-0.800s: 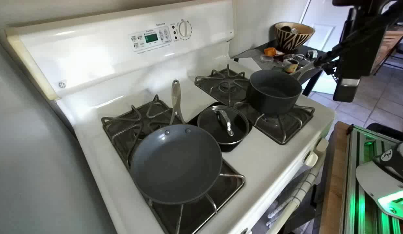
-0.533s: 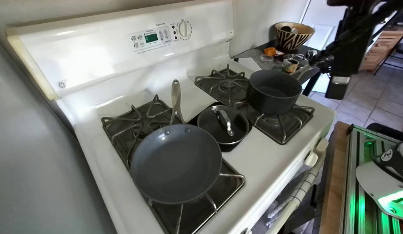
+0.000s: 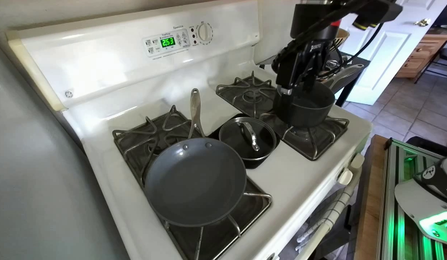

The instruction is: Put the lid on the right pot, the push the pot backwards

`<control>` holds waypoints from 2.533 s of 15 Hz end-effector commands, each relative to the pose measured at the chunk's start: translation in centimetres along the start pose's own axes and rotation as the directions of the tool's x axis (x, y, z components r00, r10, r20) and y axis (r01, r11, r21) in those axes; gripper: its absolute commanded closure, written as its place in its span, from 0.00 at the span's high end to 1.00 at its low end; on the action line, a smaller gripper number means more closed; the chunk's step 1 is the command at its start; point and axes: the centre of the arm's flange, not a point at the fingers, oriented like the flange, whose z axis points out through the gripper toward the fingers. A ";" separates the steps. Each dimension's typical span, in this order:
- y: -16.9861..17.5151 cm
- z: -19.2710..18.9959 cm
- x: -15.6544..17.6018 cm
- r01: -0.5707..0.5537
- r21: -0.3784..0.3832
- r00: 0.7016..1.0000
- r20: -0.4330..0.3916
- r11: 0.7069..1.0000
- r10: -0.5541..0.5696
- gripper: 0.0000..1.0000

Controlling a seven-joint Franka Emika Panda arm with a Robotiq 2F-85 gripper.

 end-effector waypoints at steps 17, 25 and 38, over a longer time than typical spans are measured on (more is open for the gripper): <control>-1.6 10.5 8.2 0.017 0.016 0.999 -0.028 1.000 -0.016 1.00; -3.5 11.2 9.1 0.070 -0.108 0.996 -0.043 0.992 -0.075 1.00; -4.0 12.8 11.4 0.029 -0.146 0.999 -0.041 0.989 -0.035 0.69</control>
